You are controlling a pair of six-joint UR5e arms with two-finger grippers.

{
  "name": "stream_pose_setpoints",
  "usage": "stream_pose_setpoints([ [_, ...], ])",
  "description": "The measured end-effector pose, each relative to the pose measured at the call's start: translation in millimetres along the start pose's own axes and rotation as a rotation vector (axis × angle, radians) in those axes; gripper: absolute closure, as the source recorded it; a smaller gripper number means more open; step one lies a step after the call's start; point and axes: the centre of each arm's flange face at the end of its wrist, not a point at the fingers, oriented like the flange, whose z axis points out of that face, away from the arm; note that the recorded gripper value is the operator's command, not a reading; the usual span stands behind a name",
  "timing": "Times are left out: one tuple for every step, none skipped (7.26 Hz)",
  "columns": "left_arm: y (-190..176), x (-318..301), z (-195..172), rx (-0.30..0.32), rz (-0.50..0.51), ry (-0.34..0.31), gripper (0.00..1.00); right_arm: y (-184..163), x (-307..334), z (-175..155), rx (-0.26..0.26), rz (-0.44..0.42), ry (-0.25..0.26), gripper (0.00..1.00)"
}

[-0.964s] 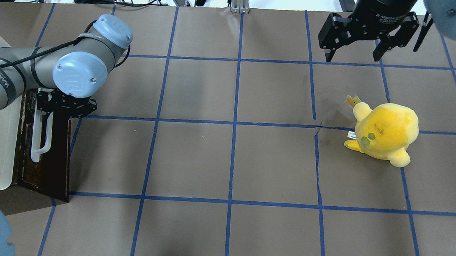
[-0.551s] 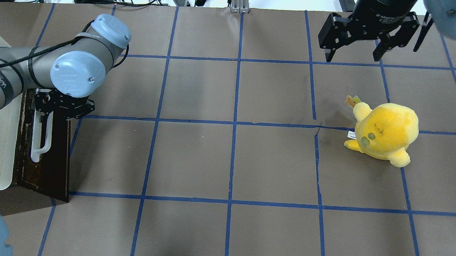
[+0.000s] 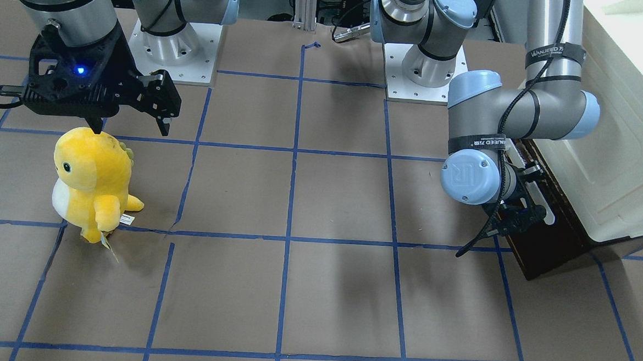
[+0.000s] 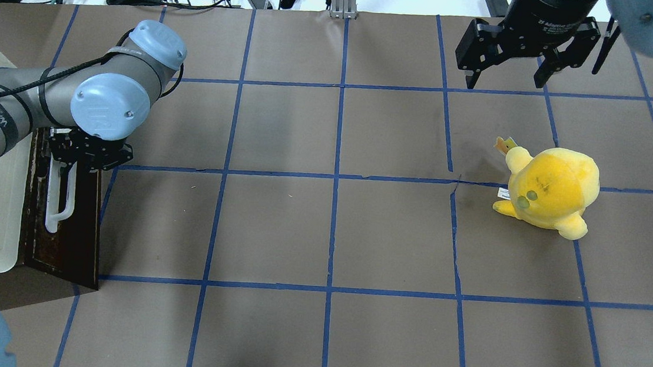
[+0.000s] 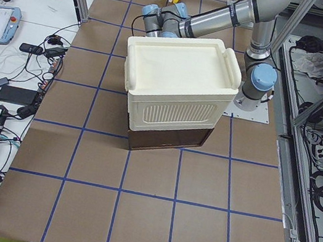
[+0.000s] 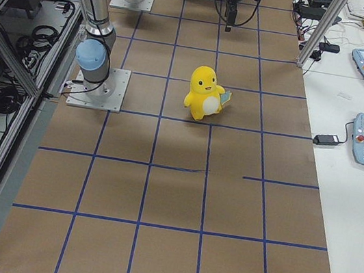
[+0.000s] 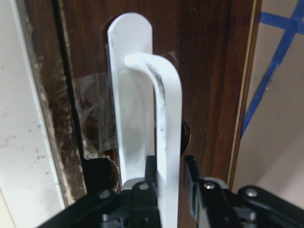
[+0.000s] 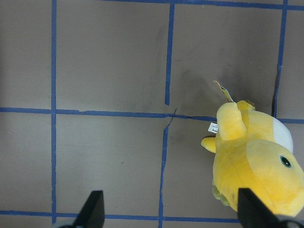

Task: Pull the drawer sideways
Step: 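Lower the left gripper around the white handle and close on it, then pull the white handle with the left gripper, sliding the drawer outward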

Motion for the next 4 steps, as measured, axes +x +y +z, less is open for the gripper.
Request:
stream_pose_setpoints([
  [0.2,-0.5,-0.7,-0.001,0.001,0.0,0.8,0.0,0.0,0.0,0.0,0.0,0.0,0.0],
  [0.3,-1.1,-1.6,-0.002,0.003,-0.001,0.8,0.0,0.0,0.0,0.0,0.0,0.0,0.0],
  [0.6,-1.5,-2.4,-0.003,0.005,-0.002,0.81,0.0,0.1,0.0,0.0,0.0,0.001,0.0],
  [0.8,-1.5,-3.2,-0.003,0.006,-0.003,0.81,0.0,0.1,0.0,0.0,0.0,0.001,0.0],
])
